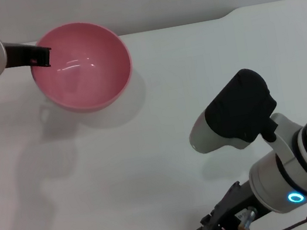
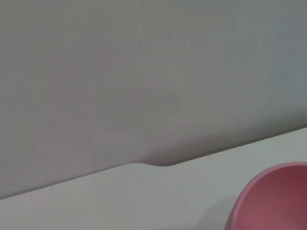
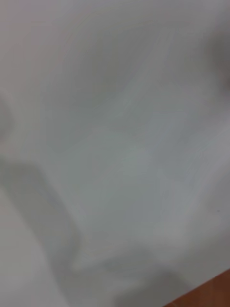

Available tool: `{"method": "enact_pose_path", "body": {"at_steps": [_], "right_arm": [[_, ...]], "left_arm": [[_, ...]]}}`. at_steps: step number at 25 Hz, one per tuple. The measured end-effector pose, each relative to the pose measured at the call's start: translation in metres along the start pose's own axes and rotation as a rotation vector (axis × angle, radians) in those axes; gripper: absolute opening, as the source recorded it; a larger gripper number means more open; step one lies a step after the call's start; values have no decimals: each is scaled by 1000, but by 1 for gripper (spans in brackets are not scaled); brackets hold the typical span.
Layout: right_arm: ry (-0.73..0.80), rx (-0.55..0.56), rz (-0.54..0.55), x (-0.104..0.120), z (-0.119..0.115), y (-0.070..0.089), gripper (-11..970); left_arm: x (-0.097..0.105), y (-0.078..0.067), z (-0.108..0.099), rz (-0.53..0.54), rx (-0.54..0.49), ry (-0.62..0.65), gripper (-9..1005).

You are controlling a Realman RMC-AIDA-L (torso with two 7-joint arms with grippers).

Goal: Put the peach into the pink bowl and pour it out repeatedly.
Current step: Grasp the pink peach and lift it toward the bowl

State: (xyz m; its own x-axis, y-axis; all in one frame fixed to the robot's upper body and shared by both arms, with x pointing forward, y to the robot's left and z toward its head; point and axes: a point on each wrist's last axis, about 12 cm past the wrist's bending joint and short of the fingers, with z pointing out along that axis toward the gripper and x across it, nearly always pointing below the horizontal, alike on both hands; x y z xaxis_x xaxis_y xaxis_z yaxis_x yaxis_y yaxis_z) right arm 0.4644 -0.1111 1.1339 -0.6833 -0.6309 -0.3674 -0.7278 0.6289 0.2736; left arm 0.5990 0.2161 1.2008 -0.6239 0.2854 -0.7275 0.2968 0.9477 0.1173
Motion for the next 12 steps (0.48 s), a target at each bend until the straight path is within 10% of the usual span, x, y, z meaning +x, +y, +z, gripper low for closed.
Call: {"method": "enact_pose_path", "body": {"at_steps": [12], "right_arm": [[-26, 9, 6, -2, -5, -4, 77]], "left_arm": [[-1, 0, 0, 0, -1, -10, 46]]}}
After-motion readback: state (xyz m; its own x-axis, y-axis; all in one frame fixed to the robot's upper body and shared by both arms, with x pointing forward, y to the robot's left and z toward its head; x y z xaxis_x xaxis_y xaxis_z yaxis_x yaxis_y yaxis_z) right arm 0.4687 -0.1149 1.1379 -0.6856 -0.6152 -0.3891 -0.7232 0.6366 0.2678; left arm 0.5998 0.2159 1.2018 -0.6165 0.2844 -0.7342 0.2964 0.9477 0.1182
